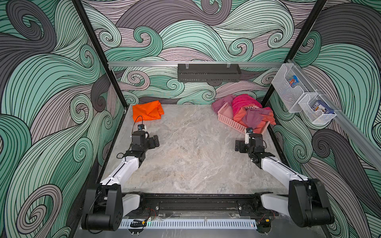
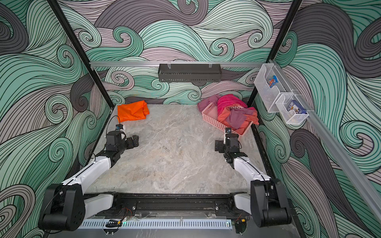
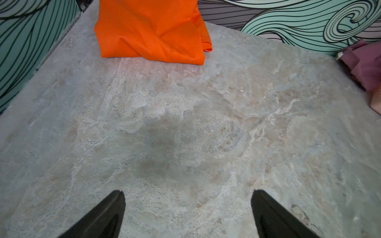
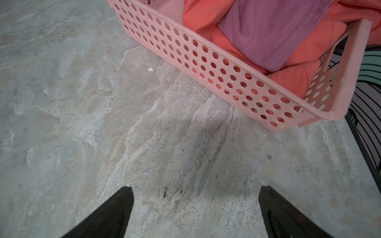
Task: Fold and stack t-shirts
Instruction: Reset both arms
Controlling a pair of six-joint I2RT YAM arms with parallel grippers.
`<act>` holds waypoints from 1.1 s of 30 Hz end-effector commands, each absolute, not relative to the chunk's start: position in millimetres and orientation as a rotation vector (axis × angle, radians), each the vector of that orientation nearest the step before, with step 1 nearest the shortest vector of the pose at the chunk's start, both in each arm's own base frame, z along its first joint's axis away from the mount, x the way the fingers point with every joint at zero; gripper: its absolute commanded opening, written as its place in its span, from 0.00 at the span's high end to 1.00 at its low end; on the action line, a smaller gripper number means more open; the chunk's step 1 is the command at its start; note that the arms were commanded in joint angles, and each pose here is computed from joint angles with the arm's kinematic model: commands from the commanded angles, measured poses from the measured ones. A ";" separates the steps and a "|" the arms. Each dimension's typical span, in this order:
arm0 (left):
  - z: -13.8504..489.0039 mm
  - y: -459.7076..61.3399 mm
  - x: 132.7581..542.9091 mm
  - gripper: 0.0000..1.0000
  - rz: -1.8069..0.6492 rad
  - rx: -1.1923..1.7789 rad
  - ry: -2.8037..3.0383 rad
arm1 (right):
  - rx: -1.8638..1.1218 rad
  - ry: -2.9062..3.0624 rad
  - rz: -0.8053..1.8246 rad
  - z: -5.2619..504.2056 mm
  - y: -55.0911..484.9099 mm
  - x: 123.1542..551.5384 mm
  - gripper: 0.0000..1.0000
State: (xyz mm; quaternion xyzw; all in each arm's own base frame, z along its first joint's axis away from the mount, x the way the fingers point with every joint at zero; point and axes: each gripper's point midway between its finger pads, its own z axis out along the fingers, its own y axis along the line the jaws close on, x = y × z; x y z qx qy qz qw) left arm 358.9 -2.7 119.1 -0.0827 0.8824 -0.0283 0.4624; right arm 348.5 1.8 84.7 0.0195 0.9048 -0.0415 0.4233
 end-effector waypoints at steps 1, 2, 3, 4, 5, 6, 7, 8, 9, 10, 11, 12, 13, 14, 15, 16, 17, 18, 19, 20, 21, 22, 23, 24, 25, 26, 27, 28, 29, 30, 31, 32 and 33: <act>138.3 6.6 377.1 0.01 0.005 -0.163 2.012 | 0.020 1.988 -0.156 127.9 -2.6 383.3 0.01; 137.4 2.7 377.7 0.01 -0.009 -0.128 1.976 | 0.001 1.957 -0.167 126.5 -2.6 383.2 0.01; 136.8 -1.2 377.4 0.01 -0.013 -0.082 1.945 | -0.018 1.925 -0.173 127.3 -1.7 383.8 0.01; 138.1 -4.8 378.3 0.01 -0.003 -0.021 1.901 | -0.023 1.926 -0.164 122.3 -1.5 383.7 0.01; 136.8 -2.7 379.2 0.02 0.016 -0.020 1.871 | -0.041 1.933 -0.157 117.1 0.9 384.4 0.01; 135.3 1.3 381.6 0.02 0.039 -0.030 1.855 | -0.043 1.927 -0.156 117.5 1.2 386.4 0.01; 129.6 3.7 384.0 0.01 0.058 -0.028 1.858 | -0.067 1.951 -0.126 114.9 6.2 387.0 0.01; 126.4 2.9 384.8 0.01 0.058 -0.017 1.854 | -0.087 1.949 -0.103 115.2 10.9 389.0 0.01; 126.9 1.5 384.9 0.01 0.035 -0.027 1.850 | -0.094 1.936 -0.090 115.7 12.5 390.1 0.01; 126.9 -4.6 383.5 0.01 0.000 0.000 1.844 | -0.088 1.931 -0.075 116.7 13.8 390.3 0.01; 124.2 -9.8 384.2 0.01 -0.023 0.030 1.851 | -0.093 1.903 -0.051 120.1 17.2 389.5 0.01; 120.9 -12.4 384.7 0.01 -0.034 0.045 1.860 | -0.098 1.876 -0.037 122.0 19.1 389.6 0.01; 116.2 -14.6 385.3 0.01 -0.040 0.062 1.872 | -0.091 1.885 -0.044 116.2 18.1 391.1 0.01; 104.4 -13.0 385.9 0.01 -0.037 0.048 1.902 | -0.069 1.895 -0.056 108.9 14.7 392.6 0.01; 97.9 -9.8 387.6 0.01 -0.027 0.027 1.913 | -0.061 1.893 -0.053 103.3 13.5 395.4 0.01; 93.9 -9.2 390.6 0.01 -0.020 0.030 1.900 | -0.090 1.892 -0.038 95.1 18.1 397.8 0.01; 94.1 -10.7 394.8 0.01 -0.019 0.045 1.864 | -0.092 1.873 -0.026 95.6 18.1 399.3 0.01; 97.2 -11.0 397.2 0.02 -0.016 0.054 1.841 | -0.085 1.917 -0.017 93.1 17.0 396.5 0.01; 94.9 -11.6 395.0 0.01 -0.021 0.055 1.881 | -0.083 1.918 -0.018 92.9 16.0 396.6 0.01; 93.7 -10.6 394.8 0.01 -0.020 0.045 1.919 | -0.081 1.887 -0.023 93.7 16.0 397.8 0.01; 92.1 -8.1 394.7 0.01 -0.018 0.019 1.947 | -0.058 1.880 -0.040 95.6 11.9 398.0 0.01; 91.5 -5.5 395.8 0.01 -0.009 0.000 1.959 | -0.018 1.901 -0.062 94.4 5.9 396.0 0.01; 91.1 -1.5 398.4 0.01 0.012 -0.017 1.952 | 0.013 1.897 -0.079 94.8 0.7 395.8 0.01; 90.8 3.4 401.2 0.01 0.034 -0.044 1.938 | 0.010 1.880 -0.082 95.8 0.6 396.4 0.01; 91.8 5.6 404.5 0.01 0.050 -0.049 1.912 | -0.006 1.878 -0.072 96.5 3.1 396.9 0.01; 92.7 5.4 404.0 0.01 0.050 -0.044 1.903 | -0.015 1.894 -0.065 95.3 4.7 397.3 0.01; 92.1 3.9 402.2 0.01 0.038 -0.045 1.920 | -0.015 1.895 -0.064 94.9 4.8 396.9 0.01; 91.4 0.1 401.0 0.01 0.022 -0.025 1.934 | -0.020 1.883 -0.064 95.6 5.7 396.9 0.01; 91.1 -4.3 401.3 0.01 0.003 0.002 1.938 | -0.022 1.882 -0.064 96.2 6.1 397.3 0.01; 91.0 -7.9 401.8 0.01 -0.011 0.026 1.934 | -0.022 1.892 -0.062 95.0 6.2 397.0 0.01; 91.1 -7.5 401.9 0.01 -0.009 0.024 1.920 | -0.021 1.890 -0.062 95.1 6.1 397.3 0.01; 92.3 -7.4 402.7 0.01 -0.005 0.028 1.902 | -0.022 1.887 -0.063 94.8 6.0 397.4 0.01; 92.7 -6.9 402.4 0.01 -0.003 0.025 1.903 | -0.022 1.890 -0.062 95.1 6.1 397.3 0.01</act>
